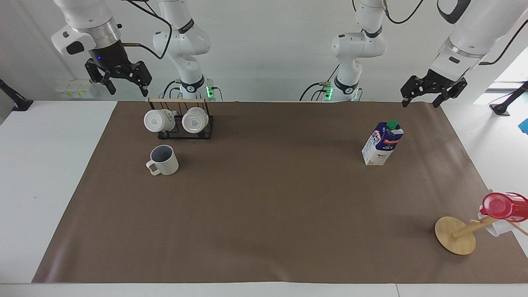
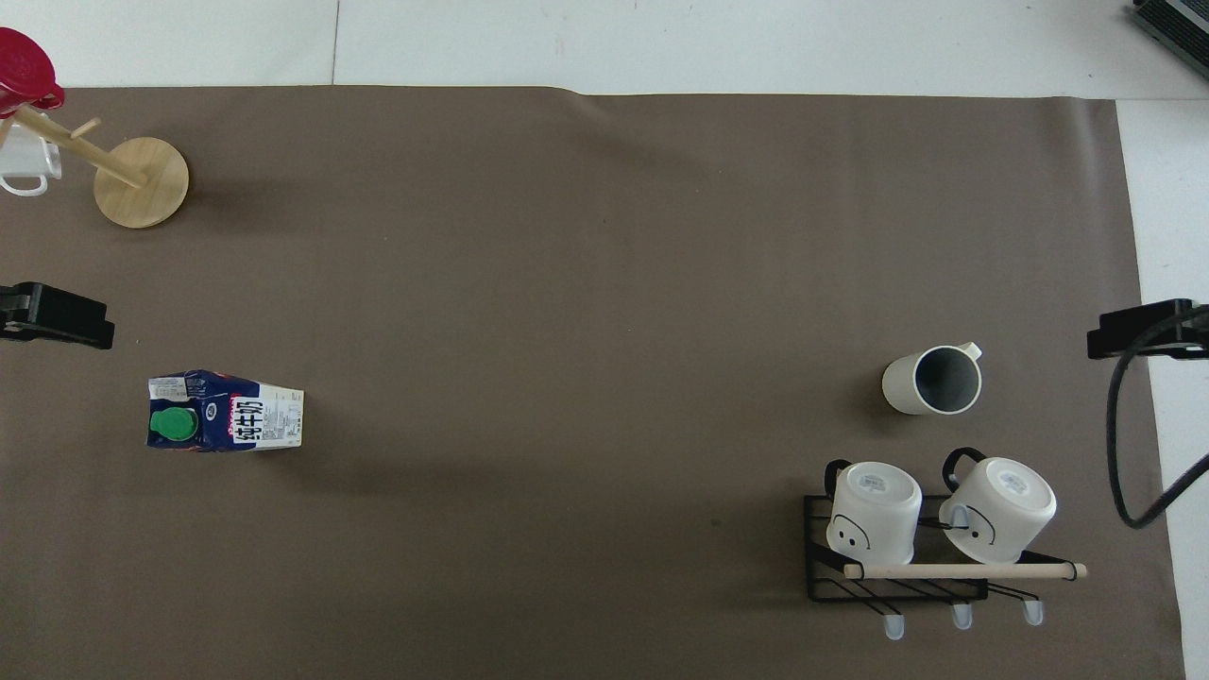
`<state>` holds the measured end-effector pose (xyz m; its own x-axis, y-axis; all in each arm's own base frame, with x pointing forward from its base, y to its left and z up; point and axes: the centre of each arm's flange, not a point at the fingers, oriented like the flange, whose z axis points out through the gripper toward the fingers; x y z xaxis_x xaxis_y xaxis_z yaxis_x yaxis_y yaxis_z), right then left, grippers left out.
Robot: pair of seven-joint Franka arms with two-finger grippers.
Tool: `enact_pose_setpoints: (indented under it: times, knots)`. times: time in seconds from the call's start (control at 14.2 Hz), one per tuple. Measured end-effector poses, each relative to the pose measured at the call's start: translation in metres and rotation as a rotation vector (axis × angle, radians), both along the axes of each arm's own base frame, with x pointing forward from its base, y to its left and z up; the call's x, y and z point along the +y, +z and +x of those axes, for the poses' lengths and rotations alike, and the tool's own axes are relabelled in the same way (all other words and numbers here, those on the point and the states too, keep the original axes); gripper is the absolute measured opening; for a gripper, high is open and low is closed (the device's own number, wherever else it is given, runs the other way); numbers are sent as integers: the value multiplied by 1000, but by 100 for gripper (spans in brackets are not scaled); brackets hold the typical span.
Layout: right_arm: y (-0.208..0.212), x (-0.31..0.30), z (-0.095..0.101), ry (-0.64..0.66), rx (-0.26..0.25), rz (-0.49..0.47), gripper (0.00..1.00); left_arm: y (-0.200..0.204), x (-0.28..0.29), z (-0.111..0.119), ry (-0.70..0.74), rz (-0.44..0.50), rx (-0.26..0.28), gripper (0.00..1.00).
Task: Place cup and milk on table
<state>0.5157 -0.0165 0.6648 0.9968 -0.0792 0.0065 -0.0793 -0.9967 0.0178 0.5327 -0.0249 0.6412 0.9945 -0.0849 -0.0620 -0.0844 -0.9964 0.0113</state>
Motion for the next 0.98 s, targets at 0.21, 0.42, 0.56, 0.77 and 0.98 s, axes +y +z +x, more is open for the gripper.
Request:
enact_pose_setpoints:
  times: [0.21,0.42,0.56,0.77,0.98]
  knots:
    - [0,0,0,0,0,0,100,0,-1,0,-1,-4,0,100]
    - [-1,0,0,0,2,0,100,0,-1,0,-1,-4,0,100]
    - [-2,0,0,0,5,0,100,0,-1,0,-1,-5,-1,100]
    - [-4,0,0,0,7,0,100,1,-1,0,-2,-5,-1,100]
    - [-4,0,0,0,8,0,100,1,-2,-1,-3,-5,-1,100]
